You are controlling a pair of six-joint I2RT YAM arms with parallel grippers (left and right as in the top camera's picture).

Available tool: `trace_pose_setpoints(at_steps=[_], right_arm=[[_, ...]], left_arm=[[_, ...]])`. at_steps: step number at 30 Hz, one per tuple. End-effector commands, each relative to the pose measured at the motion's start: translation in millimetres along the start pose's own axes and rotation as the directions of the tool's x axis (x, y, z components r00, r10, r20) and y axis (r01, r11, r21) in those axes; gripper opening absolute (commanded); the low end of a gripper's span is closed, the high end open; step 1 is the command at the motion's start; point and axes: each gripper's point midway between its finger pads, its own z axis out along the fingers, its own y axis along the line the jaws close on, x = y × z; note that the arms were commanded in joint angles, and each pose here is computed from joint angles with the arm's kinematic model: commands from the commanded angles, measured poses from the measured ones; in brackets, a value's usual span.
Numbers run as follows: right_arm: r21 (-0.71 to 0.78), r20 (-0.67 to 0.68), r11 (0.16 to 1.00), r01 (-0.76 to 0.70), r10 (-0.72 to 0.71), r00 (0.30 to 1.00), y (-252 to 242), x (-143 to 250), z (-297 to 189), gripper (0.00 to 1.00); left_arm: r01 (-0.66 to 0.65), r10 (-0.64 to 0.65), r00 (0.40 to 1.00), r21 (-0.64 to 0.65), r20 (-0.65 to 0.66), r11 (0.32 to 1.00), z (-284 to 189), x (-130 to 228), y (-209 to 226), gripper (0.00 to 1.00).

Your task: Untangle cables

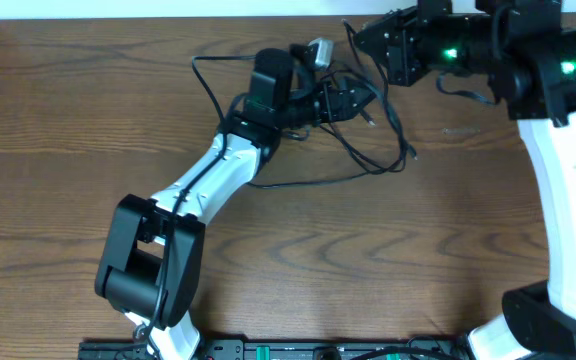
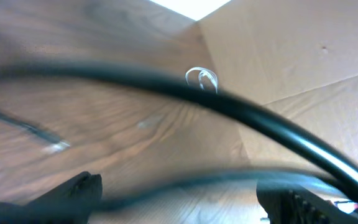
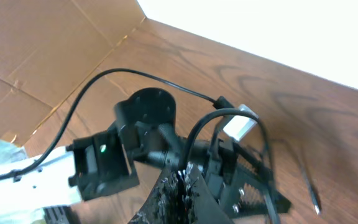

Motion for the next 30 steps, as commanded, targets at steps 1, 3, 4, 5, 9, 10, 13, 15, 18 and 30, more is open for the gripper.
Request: trace_pose_setpoints(at_steps=[1, 3, 4, 5, 9, 10, 13, 15, 18, 30], right_arm=[[0.021, 0.029, 1.000, 0.011, -0.012, 1.000, 6.4, -4.5, -12.7, 0.01], [0.035, 0.028, 0.999, 0.010, -0.011, 1.000, 3.8, -4.5, -12.2, 0.01], [0.044, 0.029, 0.999, 0.009, -0.011, 1.000, 2.1, -4.5, -12.3, 0.01], [0.051, 0.029, 0.999, 0.009, -0.011, 1.000, 0.9, -4.6, -12.3, 0.01], [0.079, 0.030, 0.997, 0.008, -0.011, 0.999, -3.9, -4.9, -12.6, 0.01], [0.094, 0.031, 0.996, 0.008, -0.011, 0.999, -6.5, -4.9, -12.9, 0.01], [0.157, 0.031, 0.988, 0.003, -0.008, 1.000, -17.5, -4.5, -14.3, 0.01], [0.174, 0.030, 0.985, 0.002, -0.008, 1.000, -20.2, -4.3, -14.7, 0.01], [0.173, 0.030, 0.985, 0.002, -0.008, 1.000, -20.1, -4.3, -14.7, 0.01], [0.173, 0.018, 0.985, -0.004, 0.001, 1.000, -20.1, -0.8, -14.2, 0.01]], left_arm=[[-0.036, 0.038, 0.998, 0.049, -0.044, 0.998, -5.0, 3.2, -1.9, 0.85], [-0.101, 0.110, 0.992, 0.126, -0.067, 0.987, -5.4, 7.8, -16.8, 0.85], [-0.125, 0.139, 0.987, 0.160, -0.076, 0.979, -5.3, 10.7, -23.5, 0.85], [-0.135, 0.152, 0.985, 0.183, -0.082, 0.974, -5.3, 12.3, -28.5, 0.85], [-0.170, 0.194, 0.977, 0.238, -0.083, 0.956, -7.6, 13.4, -39.0, 0.85], [-0.185, 0.213, 0.973, 0.256, -0.087, 0.949, -9.1, 14.7, -41.1, 0.85], [-0.201, 0.246, 0.962, 0.305, -0.115, 0.931, -14.9, 21.1, -44.6, 0.85], [-0.205, 0.263, 0.955, 0.334, -0.137, 0.920, -19.5, 26.0, -45.2, 0.85], [-0.199, 0.264, 0.951, 0.337, -0.162, 0.920, -24.3, 30.5, -38.6, 0.85], [-0.234, 0.284, 0.948, 0.293, -0.142, 0.927, -9.6, 34.2, -40.4, 0.85]])
